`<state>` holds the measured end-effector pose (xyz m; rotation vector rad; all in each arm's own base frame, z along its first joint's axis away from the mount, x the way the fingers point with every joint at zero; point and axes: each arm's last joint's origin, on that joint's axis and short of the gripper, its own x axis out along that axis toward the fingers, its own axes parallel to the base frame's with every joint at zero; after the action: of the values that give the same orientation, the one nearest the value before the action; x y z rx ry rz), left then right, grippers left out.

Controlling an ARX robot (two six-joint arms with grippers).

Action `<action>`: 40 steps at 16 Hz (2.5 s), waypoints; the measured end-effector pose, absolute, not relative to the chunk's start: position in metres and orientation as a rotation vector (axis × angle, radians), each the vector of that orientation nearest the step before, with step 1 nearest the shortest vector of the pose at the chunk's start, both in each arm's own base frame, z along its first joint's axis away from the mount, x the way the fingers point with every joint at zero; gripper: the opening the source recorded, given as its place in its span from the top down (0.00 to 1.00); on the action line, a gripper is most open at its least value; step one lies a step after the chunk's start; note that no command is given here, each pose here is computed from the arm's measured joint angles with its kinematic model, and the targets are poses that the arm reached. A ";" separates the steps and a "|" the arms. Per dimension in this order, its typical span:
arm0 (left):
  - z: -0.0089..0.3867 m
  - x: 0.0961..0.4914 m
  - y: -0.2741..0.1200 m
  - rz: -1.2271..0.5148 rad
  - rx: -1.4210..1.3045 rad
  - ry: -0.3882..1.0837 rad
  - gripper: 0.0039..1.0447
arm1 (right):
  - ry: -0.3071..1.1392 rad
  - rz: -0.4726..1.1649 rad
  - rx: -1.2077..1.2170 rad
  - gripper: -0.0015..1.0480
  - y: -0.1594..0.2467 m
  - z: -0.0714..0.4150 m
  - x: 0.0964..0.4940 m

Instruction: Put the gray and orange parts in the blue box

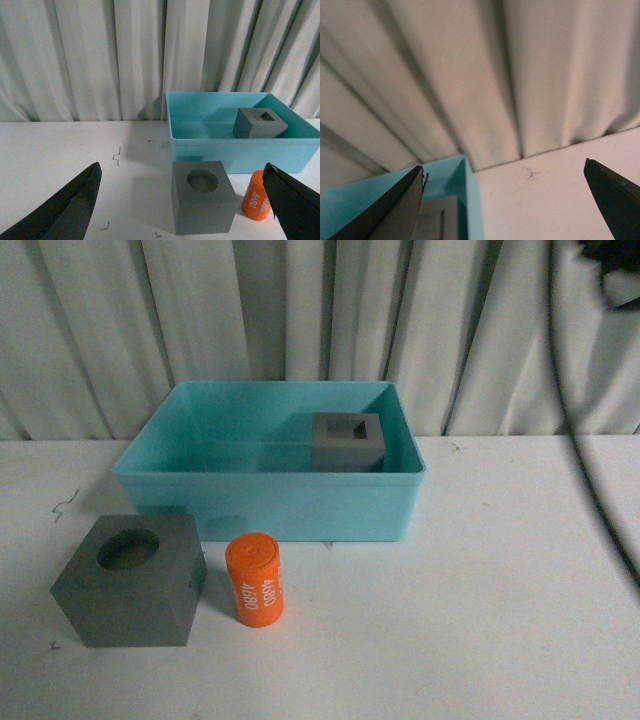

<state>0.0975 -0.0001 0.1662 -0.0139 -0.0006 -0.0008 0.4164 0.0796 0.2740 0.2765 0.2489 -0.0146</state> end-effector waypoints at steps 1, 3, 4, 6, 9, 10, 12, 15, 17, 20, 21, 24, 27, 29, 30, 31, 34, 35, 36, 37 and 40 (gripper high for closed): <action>0.166 0.097 0.000 -0.001 -0.014 -0.001 0.06 | 0.234 -0.038 0.295 0.06 0.061 0.282 0.392; 0.166 0.097 0.000 -0.001 -0.014 -0.001 0.06 | 0.371 -0.081 0.264 0.15 0.024 0.190 0.268; 0.166 0.097 0.000 0.000 -0.014 0.000 0.06 | 0.002 0.000 0.062 0.50 0.015 0.194 0.228; 0.166 0.097 0.000 -0.001 -0.014 -0.001 0.06 | -0.003 -0.009 0.007 0.98 -0.001 0.181 0.184; 0.166 0.097 0.000 0.000 -0.014 -0.001 0.06 | 0.017 -0.008 0.007 0.98 -0.001 0.174 0.171; 0.166 0.097 0.000 0.000 -0.014 -0.001 0.06 | 0.014 -0.008 0.007 0.98 -0.001 0.173 0.166; 0.166 0.097 0.000 -0.001 -0.014 -0.001 0.06 | -0.017 -0.008 0.007 0.98 -0.001 0.169 0.160; 0.166 0.097 0.000 0.000 -0.014 -0.001 0.06 | 0.002 -0.008 0.007 0.98 -0.001 0.165 0.144; 0.166 0.097 0.000 0.000 -0.014 -0.001 0.06 | 0.009 -0.008 0.007 0.98 -0.001 0.165 0.137; 0.166 0.097 0.000 0.000 -0.014 -0.001 0.06 | -0.009 -0.008 0.007 0.98 -0.001 0.169 0.129; 0.166 0.097 0.000 0.000 -0.014 -0.001 0.06 | -0.009 -0.008 0.007 0.98 -0.001 0.170 0.125; 0.166 0.097 0.000 0.000 -0.014 -0.001 0.06 | -0.014 -0.008 0.007 0.98 -0.001 0.171 0.113; 0.166 0.097 0.000 0.000 -0.014 -0.001 0.06 | -0.014 -0.008 0.007 0.98 -0.001 0.170 0.109; 0.166 0.097 0.000 0.000 -0.014 -0.001 0.06 | -0.010 -0.008 0.007 0.98 -0.001 0.170 0.108; 0.166 0.097 0.000 0.000 -0.014 -0.001 0.06 | 0.035 -0.008 0.006 0.98 -0.001 0.165 0.103; 0.166 0.097 0.000 0.001 -0.014 -0.001 0.06 | 0.032 -0.007 0.006 0.98 -0.001 0.164 0.099; 0.166 0.097 0.000 -0.001 -0.014 0.000 0.06 | -0.020 -0.006 0.006 0.98 -0.001 0.168 0.097; 0.166 0.097 0.000 0.000 -0.014 0.000 0.06 | -0.027 -0.006 0.006 0.98 -0.001 0.169 0.097; 0.166 0.097 0.000 0.000 -0.014 0.000 0.06 | -0.030 -0.006 0.006 0.98 -0.001 0.170 0.097; 0.166 0.097 0.000 0.000 -0.014 -0.002 0.06 | -0.017 -0.007 0.006 0.98 -0.001 0.169 0.097; 0.166 0.097 0.000 0.000 -0.014 -0.001 0.06 | -0.006 -0.006 0.005 0.94 -0.001 0.167 0.097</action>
<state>0.0975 0.0000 0.1663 -0.0139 -0.0010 0.0000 0.0971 -0.0005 0.1672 0.0051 -0.0059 -0.0065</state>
